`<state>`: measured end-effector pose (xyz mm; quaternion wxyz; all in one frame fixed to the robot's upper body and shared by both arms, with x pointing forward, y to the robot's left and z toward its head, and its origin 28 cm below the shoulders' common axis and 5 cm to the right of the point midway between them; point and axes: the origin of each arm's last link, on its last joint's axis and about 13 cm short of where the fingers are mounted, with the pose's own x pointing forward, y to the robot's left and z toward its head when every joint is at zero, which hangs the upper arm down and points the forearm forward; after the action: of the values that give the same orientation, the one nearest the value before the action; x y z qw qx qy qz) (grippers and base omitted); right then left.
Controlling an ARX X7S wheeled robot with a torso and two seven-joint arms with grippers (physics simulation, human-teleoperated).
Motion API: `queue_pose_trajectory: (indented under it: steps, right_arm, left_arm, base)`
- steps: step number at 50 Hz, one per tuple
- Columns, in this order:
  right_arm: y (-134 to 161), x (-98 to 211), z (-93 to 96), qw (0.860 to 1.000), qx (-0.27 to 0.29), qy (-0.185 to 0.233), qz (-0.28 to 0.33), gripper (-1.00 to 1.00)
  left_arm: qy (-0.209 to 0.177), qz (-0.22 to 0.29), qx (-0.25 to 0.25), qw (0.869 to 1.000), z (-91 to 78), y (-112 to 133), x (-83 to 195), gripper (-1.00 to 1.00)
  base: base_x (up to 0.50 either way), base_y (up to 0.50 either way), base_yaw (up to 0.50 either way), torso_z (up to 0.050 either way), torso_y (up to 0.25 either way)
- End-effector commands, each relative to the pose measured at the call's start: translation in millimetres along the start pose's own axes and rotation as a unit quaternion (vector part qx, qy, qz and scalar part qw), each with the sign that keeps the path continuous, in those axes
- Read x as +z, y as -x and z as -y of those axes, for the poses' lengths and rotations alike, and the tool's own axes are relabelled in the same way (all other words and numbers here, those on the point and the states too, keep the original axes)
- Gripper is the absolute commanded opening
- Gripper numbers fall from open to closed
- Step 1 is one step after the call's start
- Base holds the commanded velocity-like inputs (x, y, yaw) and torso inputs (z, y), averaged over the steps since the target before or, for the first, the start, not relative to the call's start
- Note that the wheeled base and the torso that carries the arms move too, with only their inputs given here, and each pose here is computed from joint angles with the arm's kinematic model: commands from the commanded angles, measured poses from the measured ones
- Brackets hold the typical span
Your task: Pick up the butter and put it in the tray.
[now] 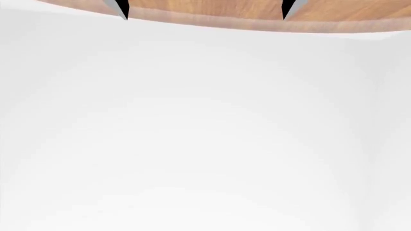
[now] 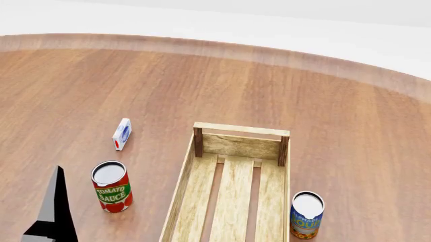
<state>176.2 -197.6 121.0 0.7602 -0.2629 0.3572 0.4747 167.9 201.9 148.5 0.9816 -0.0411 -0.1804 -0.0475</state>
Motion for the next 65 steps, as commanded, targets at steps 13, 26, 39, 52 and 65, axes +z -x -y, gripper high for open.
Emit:
queue_pose_trajectory:
  steps: [13, 26, 39, 52, 65]
  right_arm:
    - [-11.2, -9.7, 5.2, 1.000, -0.016, -0.005, -0.008, 1.00]
    - [-24.9, -11.5, 7.8, 1.000, -0.007, 0.000, -0.011, 1.00]
    - [-37.0, -18.3, 6.4, 1.000, -0.002, -0.003, -0.010, 1.00]
    - [-47.9, -29.4, 1.9, 1.000, 0.001, -0.013, -0.009, 1.00]
    - [-55.6, -38.4, 0.6, 1.000, -0.004, -0.026, -0.004, -1.00]
  left_arm:
    - [0.000, -0.001, 0.000, 1.000, 0.0, 0.0, -0.8, 1.00]
    - [0.002, 0.001, -0.002, 1.000, 0.6, 0.6, 1.5, 1.00]
    - [0.002, 0.000, -0.001, 1.000, -0.3, 0.1, 1.0, 1.00]
    - [0.002, -0.001, 0.000, 1.000, -0.8, 0.0, -0.6, 1.00]
    - [0.001, -0.007, 0.000, 1.000, -0.5, 0.6, -3.0, 1.00]
  base:
    - [0.00, 0.00, 0.00, 0.000, 0.000]
    - [0.00, 0.00, 0.00, 0.000, 0.000]
    - [0.00, 0.00, 0.00, 0.000, 0.000]
    - [0.00, 0.00, 0.00, 0.000, 0.000]
    - [0.00, 0.00, 0.00, 0.000, 0.000]
